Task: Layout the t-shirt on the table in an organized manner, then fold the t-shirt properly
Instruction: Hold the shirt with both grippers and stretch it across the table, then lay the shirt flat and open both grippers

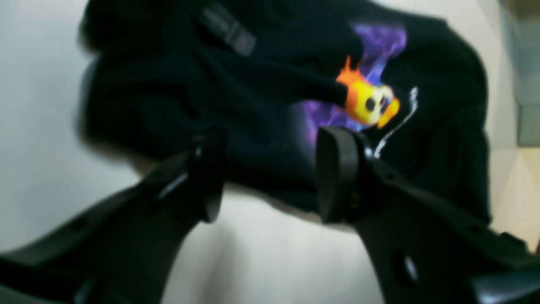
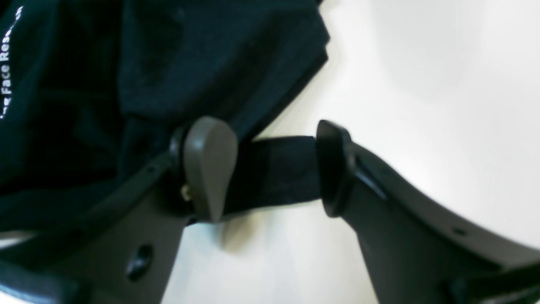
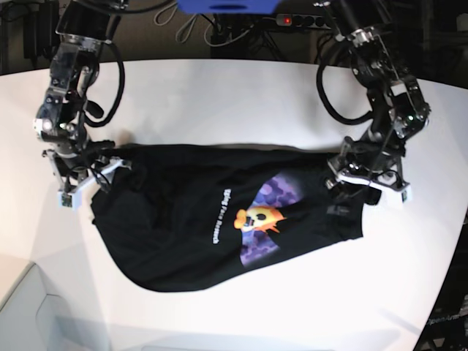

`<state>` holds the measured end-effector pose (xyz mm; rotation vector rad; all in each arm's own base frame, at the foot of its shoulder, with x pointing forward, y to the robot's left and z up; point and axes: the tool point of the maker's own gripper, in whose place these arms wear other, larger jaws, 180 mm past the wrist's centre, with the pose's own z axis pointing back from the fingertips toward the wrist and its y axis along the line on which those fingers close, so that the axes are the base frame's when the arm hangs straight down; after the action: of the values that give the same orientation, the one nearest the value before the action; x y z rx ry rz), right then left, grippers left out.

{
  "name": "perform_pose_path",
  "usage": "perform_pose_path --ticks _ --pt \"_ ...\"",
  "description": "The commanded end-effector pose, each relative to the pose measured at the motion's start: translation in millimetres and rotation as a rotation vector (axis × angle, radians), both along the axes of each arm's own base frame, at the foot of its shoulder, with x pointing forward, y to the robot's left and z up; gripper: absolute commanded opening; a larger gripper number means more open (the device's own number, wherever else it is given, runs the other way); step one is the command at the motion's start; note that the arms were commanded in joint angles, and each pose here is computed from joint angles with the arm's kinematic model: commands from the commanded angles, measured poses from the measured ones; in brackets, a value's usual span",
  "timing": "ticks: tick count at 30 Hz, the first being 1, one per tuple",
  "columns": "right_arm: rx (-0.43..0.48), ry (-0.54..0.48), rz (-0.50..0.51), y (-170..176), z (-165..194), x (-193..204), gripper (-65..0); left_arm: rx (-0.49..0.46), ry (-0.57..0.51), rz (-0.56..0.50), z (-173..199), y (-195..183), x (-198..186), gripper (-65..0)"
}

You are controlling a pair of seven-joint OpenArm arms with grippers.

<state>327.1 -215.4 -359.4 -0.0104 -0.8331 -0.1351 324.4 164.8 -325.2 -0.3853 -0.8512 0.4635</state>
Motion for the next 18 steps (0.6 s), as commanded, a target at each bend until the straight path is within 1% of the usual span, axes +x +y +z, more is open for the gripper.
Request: perform_pose_path --ticks 1,3,5,6,8,11,15,18 --pt "-0.01 -0.056 -0.001 -3 15 10 -30.6 -0.009 -0.046 0.002 12 0 2 -32.0" --pt "-0.01 -0.054 -0.001 -3 15 9 -30.6 -0.003 -0.09 0.064 21 24 -1 -31.9" --pt "-0.01 -0.047 -0.001 -3 12 6 -30.6 -0.012 -0.127 0.152 22 49 0 -31.8" --pt "-0.01 -0.044 -0.001 -3 11 5 -30.6 -0.021 -0.156 0.194 23 60 6 -31.8" --pt "-0.009 -0.039 -0.001 -3 10 4 -30.6 -0.008 -0.182 0.256 21 84 20 -31.8" --pt "-0.008 -0.035 -0.002 -3 8 4 -30.6 -0.018 -0.169 0.259 9 97 55 -31.8" --pt "-0.008 -0.035 -0.002 -3 8 4 -30.6 -0.034 -0.143 0.224 0 94 104 -31.8" --pt "-0.009 -0.035 -0.001 -3 8 4 -30.6 -0.022 -0.115 0.212 -10 93 131 -31.8"
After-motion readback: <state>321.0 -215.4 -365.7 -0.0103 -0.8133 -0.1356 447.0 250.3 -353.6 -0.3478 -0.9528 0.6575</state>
